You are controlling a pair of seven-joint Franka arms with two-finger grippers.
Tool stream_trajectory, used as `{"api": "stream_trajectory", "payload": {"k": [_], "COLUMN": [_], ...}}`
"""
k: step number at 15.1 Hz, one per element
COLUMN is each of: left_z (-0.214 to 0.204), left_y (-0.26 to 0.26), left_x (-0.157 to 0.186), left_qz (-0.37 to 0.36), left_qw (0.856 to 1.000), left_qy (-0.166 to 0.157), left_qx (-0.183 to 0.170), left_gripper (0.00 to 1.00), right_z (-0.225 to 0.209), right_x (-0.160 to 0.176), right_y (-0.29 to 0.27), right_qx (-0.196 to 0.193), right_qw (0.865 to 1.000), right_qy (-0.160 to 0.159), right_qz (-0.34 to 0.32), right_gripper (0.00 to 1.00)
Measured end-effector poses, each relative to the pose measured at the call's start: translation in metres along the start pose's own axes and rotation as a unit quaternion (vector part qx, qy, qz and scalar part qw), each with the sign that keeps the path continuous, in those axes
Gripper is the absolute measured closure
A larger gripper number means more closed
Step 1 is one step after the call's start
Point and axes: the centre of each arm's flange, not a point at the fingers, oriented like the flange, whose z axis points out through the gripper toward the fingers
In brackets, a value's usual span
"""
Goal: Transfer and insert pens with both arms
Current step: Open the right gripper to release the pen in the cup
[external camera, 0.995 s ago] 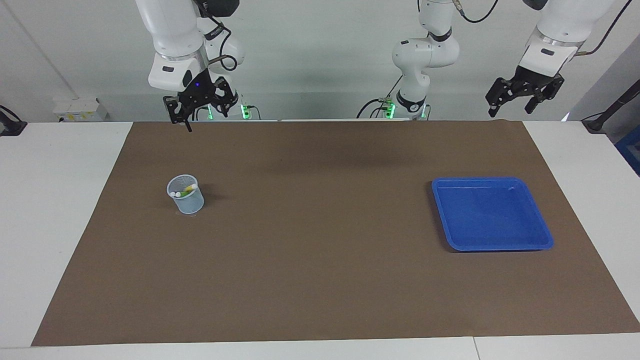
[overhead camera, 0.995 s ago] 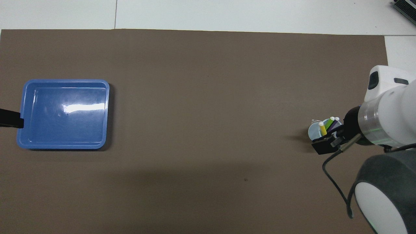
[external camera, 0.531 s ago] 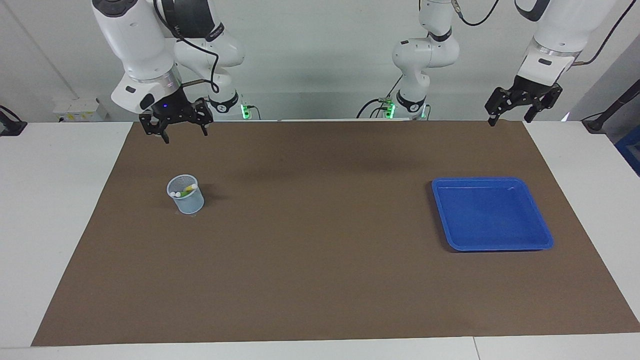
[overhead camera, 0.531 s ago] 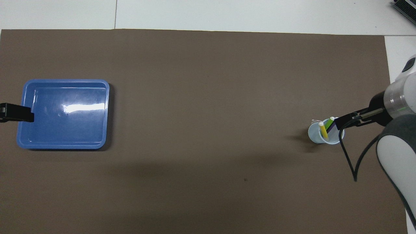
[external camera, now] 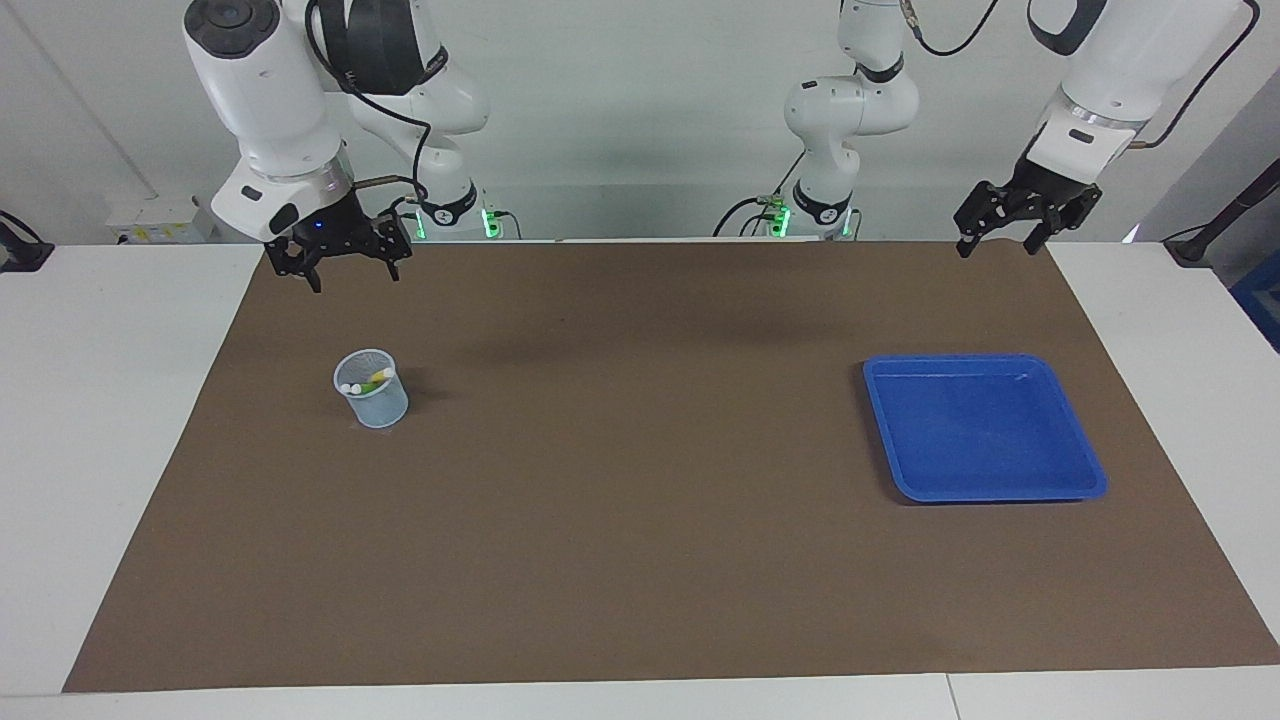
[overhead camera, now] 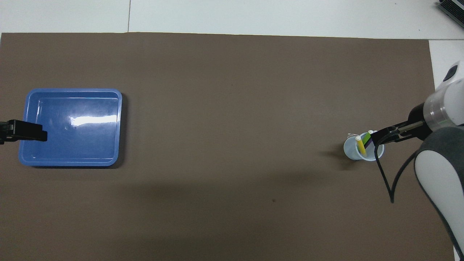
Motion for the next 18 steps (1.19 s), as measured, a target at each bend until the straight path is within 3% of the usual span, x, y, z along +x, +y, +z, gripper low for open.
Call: {"api": "stream_trajectory", "payload": {"k": [12,18], "left_z": [0.017,0.025], "left_y": [0.004,0.004], "left_x": [0.006,0.011], "left_qz": [0.004,0.004], "left_qw": [1.0,1.0], "left_qy": [-0.021,-0.027], "left_qx": [-0.002,-0.002], "left_gripper": [0.0,0.0], "right_z": [-0.002,-0.032], "right_x": [-0.001,-0.001], "right_y": [0.003,0.01], "right_qx": [0.007,0.015], "right_qw": [1.0,0.999], "right_qy": [0.001,0.013], "right_qz": [0.011,0.046], "right_gripper": [0.0,0.0]}}
